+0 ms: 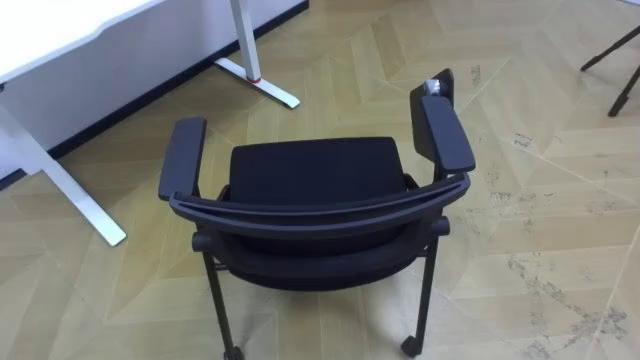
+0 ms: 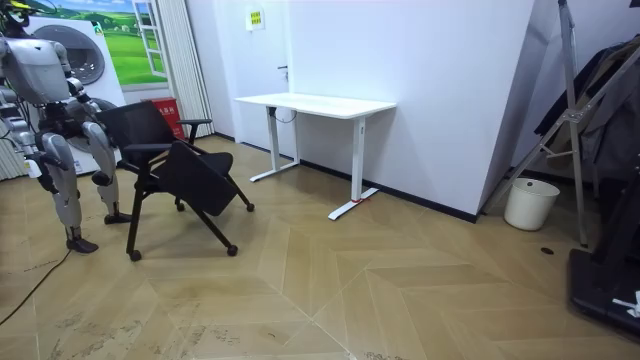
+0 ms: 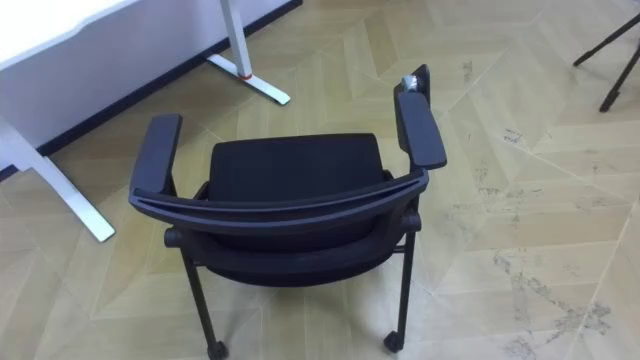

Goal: Push chair

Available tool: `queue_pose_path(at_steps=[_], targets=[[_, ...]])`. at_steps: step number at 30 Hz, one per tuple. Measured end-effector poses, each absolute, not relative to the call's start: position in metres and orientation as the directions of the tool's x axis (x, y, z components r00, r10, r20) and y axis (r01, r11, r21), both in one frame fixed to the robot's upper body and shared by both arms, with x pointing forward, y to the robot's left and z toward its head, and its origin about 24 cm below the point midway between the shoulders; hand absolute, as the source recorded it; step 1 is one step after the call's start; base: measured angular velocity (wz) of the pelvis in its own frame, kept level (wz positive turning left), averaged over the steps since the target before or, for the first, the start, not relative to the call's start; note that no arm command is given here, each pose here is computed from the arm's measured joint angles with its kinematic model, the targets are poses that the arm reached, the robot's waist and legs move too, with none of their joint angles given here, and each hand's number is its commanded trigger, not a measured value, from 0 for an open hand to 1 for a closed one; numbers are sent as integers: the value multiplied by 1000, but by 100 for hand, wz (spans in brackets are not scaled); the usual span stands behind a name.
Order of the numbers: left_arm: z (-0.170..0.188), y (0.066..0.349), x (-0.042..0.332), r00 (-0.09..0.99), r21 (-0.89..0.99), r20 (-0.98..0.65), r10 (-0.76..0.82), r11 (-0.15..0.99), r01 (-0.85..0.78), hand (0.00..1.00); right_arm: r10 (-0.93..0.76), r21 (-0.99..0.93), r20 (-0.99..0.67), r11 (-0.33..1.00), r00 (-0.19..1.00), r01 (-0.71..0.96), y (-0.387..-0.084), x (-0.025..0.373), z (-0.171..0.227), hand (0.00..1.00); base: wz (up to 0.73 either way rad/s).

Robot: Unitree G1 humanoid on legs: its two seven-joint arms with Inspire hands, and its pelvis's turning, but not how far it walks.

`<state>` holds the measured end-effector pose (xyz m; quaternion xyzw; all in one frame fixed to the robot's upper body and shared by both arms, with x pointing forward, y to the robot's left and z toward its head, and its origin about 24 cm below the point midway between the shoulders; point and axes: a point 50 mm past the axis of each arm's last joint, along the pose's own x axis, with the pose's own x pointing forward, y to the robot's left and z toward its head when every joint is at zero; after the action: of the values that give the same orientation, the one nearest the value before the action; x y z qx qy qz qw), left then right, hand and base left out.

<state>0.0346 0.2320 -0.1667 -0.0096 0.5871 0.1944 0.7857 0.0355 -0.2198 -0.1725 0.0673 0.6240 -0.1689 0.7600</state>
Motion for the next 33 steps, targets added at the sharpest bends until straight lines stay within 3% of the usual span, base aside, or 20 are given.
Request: queue_pose_path(at_steps=[27,33], targets=[[-160,255,4,58,518,-810,583,759,-395,0,-225,-157,-968,892,115,424,-226,24,-172,0,1],[-150,272,18,92,630,-709,700,686,-363,0,-249,-175,-960,892,130,417,-235,29,-170,0,2]])
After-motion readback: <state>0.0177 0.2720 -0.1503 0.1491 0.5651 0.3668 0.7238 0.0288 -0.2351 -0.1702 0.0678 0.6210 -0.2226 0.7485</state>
